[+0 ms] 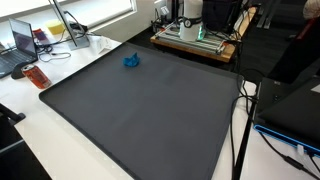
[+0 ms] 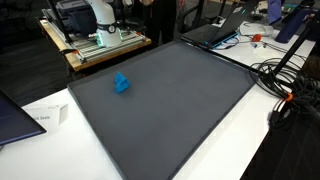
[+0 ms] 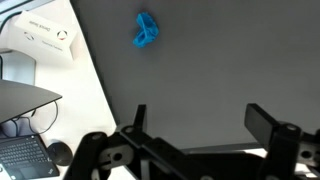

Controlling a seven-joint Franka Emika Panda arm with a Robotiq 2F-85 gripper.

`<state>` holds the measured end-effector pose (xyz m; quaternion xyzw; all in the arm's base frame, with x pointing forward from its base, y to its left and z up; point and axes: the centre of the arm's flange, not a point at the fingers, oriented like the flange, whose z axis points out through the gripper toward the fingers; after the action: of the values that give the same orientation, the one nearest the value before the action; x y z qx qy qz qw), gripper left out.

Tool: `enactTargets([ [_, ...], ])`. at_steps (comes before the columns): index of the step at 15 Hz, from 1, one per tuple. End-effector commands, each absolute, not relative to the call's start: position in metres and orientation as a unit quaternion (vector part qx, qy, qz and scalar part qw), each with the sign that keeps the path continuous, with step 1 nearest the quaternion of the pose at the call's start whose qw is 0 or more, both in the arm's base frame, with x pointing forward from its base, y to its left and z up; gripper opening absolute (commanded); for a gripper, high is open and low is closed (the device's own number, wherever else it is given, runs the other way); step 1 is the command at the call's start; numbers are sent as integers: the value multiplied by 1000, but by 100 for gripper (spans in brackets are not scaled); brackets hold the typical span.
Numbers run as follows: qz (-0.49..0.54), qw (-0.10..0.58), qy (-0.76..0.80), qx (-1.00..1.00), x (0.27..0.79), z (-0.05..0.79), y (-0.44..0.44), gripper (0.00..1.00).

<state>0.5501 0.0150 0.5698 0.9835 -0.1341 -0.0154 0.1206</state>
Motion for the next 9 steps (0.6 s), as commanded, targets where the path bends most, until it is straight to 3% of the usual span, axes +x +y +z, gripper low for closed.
enactTargets([
  [1,-46,150,-160,974,572,548,13,100],
  [9,-80,196,-217,953,591,471,-10,100],
])
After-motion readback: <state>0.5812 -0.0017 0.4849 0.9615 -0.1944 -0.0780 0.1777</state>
